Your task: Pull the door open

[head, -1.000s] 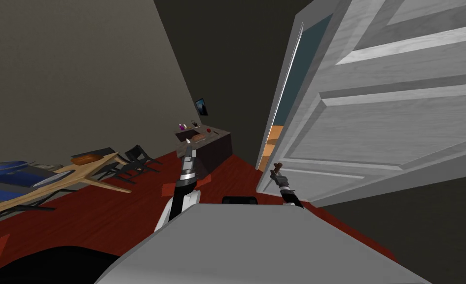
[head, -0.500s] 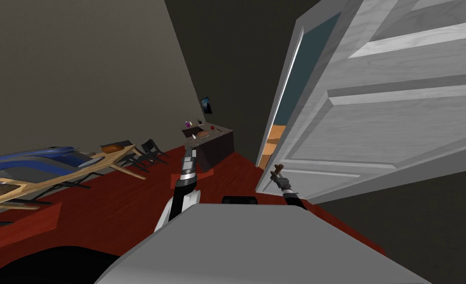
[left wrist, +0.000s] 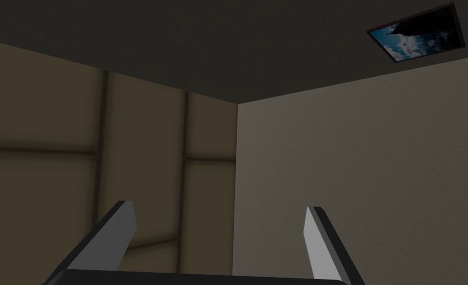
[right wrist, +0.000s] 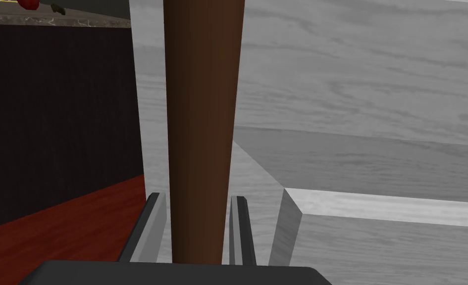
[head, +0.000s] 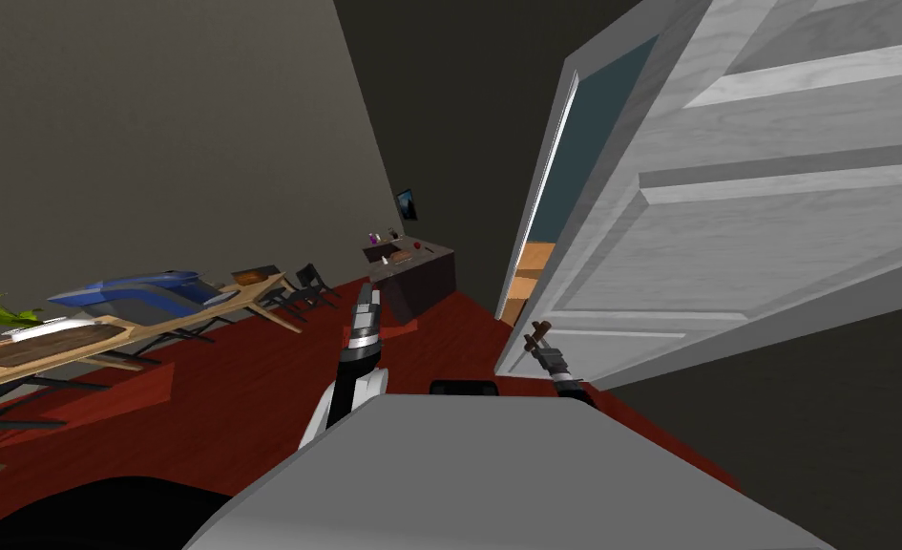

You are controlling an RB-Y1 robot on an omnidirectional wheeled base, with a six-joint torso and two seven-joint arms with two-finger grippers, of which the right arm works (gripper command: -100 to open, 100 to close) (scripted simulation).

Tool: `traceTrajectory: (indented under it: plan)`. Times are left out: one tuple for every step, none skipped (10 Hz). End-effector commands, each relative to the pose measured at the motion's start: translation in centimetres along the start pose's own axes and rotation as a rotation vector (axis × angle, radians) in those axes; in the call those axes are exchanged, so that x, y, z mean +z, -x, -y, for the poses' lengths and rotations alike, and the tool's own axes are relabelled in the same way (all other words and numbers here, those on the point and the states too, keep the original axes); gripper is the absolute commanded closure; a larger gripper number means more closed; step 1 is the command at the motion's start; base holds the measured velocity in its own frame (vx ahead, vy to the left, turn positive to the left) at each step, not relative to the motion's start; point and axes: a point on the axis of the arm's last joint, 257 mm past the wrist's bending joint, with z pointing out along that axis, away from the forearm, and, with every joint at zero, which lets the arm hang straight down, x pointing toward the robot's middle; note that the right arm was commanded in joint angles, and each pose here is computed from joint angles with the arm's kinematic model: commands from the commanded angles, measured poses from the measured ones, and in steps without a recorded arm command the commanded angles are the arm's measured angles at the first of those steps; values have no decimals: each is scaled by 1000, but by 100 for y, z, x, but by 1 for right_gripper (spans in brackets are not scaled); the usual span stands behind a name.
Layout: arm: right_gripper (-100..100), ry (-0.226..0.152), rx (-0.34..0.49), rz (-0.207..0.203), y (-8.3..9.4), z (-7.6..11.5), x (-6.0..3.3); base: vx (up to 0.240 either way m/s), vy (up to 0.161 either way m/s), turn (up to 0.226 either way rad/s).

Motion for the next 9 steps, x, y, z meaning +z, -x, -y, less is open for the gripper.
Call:
traceTrajectory:
  plan:
    - [100, -24, 3, 5, 19, 27, -109, -220, -76, 98]
    - [100, -39, 3, 5, 16, 31, -160, -183, -88, 110]
    - [100, -53, 3, 5, 14, 35, -211, -190, -57, 120]
    - [100, -66, 4, 5, 11, 39, -257, -203, -52, 106]
    - [100, -78, 4, 6, 9, 43, -298, -184, -56, 97]
    - [100, -88, 5, 6, 7, 46, -337, -180, -39, 71]
    - [100, -81, 3, 5, -1, 44, -299, -82, -15, 10]
    - [100, -91, 4, 8, 9, 48, -332, -141, -30, 139]
    - [100, -93, 4, 8, 9, 48, -337, -187, -63, 142]
